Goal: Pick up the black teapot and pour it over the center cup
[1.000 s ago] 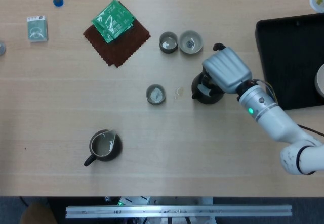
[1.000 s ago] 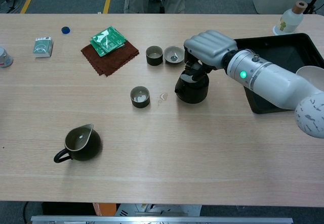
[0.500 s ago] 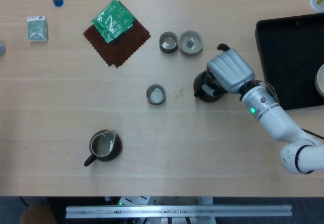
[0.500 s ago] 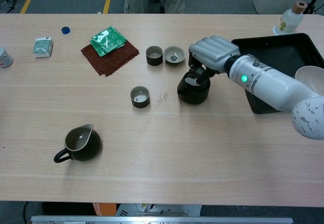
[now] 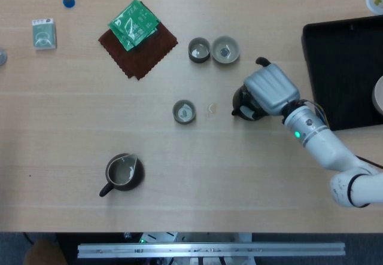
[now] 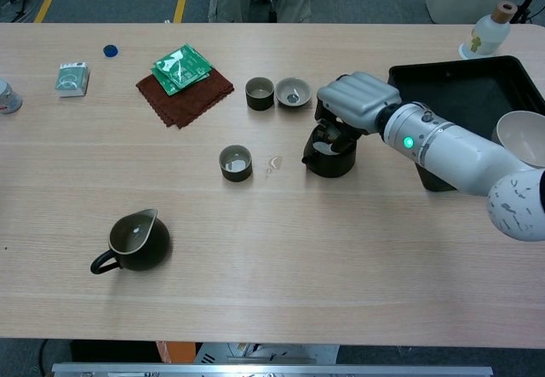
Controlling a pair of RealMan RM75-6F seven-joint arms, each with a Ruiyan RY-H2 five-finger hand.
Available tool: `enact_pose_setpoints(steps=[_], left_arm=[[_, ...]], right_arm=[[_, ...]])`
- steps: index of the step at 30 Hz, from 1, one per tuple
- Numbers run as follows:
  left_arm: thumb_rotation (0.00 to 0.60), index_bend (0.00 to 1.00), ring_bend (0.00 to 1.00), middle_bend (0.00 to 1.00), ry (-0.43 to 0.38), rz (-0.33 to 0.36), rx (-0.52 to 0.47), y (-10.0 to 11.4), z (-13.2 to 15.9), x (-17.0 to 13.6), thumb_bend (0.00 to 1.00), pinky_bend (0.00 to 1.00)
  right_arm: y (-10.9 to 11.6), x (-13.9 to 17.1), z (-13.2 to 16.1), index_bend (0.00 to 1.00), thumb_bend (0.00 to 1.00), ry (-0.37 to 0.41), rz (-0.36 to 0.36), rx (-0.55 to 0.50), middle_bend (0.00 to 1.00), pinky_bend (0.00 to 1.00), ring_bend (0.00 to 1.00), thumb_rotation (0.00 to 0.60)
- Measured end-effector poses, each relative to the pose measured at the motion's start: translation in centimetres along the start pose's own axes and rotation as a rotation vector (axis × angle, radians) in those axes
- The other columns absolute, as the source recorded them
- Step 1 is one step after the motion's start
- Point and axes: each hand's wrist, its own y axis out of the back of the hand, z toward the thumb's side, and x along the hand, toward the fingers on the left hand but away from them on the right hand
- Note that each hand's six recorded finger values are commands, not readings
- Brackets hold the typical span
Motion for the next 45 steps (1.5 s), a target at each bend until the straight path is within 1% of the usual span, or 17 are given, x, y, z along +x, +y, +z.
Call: enact_pose_setpoints(steps=[4,6,9,12,15,18,24,26,29,32,34,37,41,45], left_arm=[[0.251,0.15,0.12,0.13,-0.001,-0.002,0.001,0.0,0.0,0.0,0.35,0.11],[0.251,0.15,0.12,0.13,-0.002,-0.001,0.001,0.0,0.0,0.0,0.35,0.11],[0.252,0.15,0.12,0.13,-0.004,0.001,0.001,0.1,0.1,0.1,0.35,0.11],[0.254,0.15,0.12,0.13,-0.006,0.0,0.003,0.1,0.1,0.1,0.35,0.11],[0.251,0.15,0.12,0.13,-0.008,0.002,0.005,0.2,0.2,0.2,0.35,0.11],[0.251,0.15,0.12,0.13,-0.013,0.007,0.005,0.3,0.3,0.3,0.35,0.11],[0.251,0.15,0.12,0.13,-0.028,0.01,0.003,0.5,0.7,0.6,0.35,0.11],[0.264,0.15,0.12,0.13,-0.033,0.016,0.002,0.5,0.8,0.7,0.35,0.11],[0.315,0.15,0.12,0.13,-0.04,0.028,0.002,0.7,0.9,0.8,0.35,0.11],[0.318,0.15,0.12,0.13,-0.051,0.042,0.02,0.7,1.1,0.8,0.35,0.11],[0.318,0.15,0.12,0.13,-0.062,0.05,0.032,0.7,1.4,0.8,0.35,0.11],[0.32,0.15,0.12,0.13,-0.079,0.062,0.044,0.6,1.8,0.8,0.35,0.11],[0.318,0.15,0.12,0.13,-0.091,0.078,0.072,0.4,2.1,0.7,0.35,0.11],[0.321,0.15,0.12,0.13,-0.104,0.075,0.071,0.2,2.5,0.4,0.35,0.11]], right_arm=[[0.1,0.2,-0.1,0.51,0.28,0.003,0.006,-0.001,0.5,0.14,0.41,0.428],[0.2,0.3,-0.1,0.39,0.28,0.004,0.007,-0.005,0.42,0.14,0.34,0.427],[0.6,0.4,-0.1,0.25,0.27,0.007,0.001,-0.019,0.34,0.13,0.26,0.426],[1.2,0.5,-0.2,0.16,0.26,0.011,-0.017,-0.032,0.27,0.1,0.2,0.426],[1.8,0.7,-0.3,0.11,0.26,0.009,-0.037,-0.039,0.2,0.09,0.14,0.426],[2.4,1.0,-0.7,0.08,0.26,-0.002,-0.061,-0.038,0.15,0.08,0.08,0.427],[4.0,2.4,-2.4,0.08,0.26,-0.06,-0.132,-0.067,0.14,0.07,0.07,0.428],[4.6,3.4,-3.5,0.08,0.26,-0.095,-0.159,-0.082,0.16,0.07,0.07,0.431],[5.3,5.2,-5.3,0.08,0.27,-0.156,-0.197,-0.103,0.2,0.07,0.08,0.436],[5.6,7.6,-7.4,0.09,0.27,-0.228,-0.232,-0.106,0.22,0.07,0.1,0.436],[5.5,9.6,-8.8,0.1,0.27,-0.279,-0.251,-0.098,0.23,0.07,0.11,0.436],[4.9,12.7,-10.6,0.1,0.27,-0.35,-0.262,-0.099,0.24,0.07,0.11,0.441],[3.5,16.8,-12.1,0.1,0.27,-0.428,-0.246,-0.115,0.24,0.07,0.11,0.441],[2.2,20.2,-12.9,0.1,0.27,-0.489,-0.237,-0.123,0.24,0.07,0.11,0.442]])
